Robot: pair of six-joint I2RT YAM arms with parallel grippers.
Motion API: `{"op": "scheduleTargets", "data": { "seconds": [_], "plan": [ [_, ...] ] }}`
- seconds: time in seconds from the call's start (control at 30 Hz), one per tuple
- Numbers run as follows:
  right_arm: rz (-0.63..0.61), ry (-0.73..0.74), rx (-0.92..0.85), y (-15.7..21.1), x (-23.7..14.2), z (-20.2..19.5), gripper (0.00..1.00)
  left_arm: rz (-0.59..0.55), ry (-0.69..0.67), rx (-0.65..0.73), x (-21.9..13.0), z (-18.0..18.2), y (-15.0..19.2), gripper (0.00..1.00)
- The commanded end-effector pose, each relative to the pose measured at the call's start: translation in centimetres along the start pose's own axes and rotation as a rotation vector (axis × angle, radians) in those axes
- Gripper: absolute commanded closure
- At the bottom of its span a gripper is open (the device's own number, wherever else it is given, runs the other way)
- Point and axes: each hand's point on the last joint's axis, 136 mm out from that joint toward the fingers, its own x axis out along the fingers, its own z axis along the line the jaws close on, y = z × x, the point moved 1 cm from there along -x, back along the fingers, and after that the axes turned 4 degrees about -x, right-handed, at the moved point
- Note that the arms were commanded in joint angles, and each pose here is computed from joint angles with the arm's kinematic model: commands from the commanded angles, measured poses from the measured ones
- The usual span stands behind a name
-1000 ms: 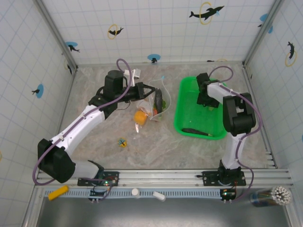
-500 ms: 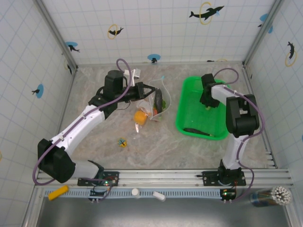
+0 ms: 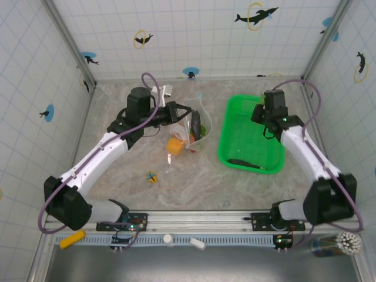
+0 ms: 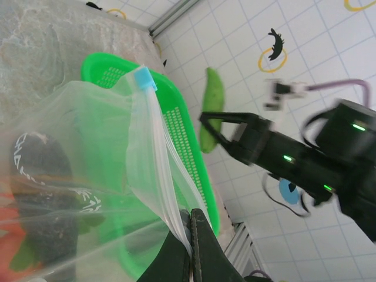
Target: Place the food in the zip-top bag and seal the zipper
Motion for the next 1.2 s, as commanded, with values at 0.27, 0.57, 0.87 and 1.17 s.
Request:
{"op": "scheduleTargets", "data": {
  "seconds": [0.27, 0.57, 0.87, 1.17],
  "plan": [
    [0.044, -0.833, -0.146, 0.4, -13.8, 17.1, 0.72, -0.018, -0.020, 0.037, -0.9, -0.4, -0.4, 1.00],
    [0.363, -0.928, 0.197, 4.8, -13.8, 19.5, 0.78, -0.025, -0.038, 0.042, -0.4, -0.1, -0.6, 1.00],
    [0.326, -0.709, 0.304, 6.5, -11.5, 19.2, 0.74, 0.001, -0.018, 0.054, 1.4, -1.1, 0.7, 1.00],
    [0.031, -0.454, 0.221, 4.3, -8.7, 18.9, 0.72, -0.026, 0.060, -0.025, 1.4, -2.2, 0.5, 1.00]
  ]
}}
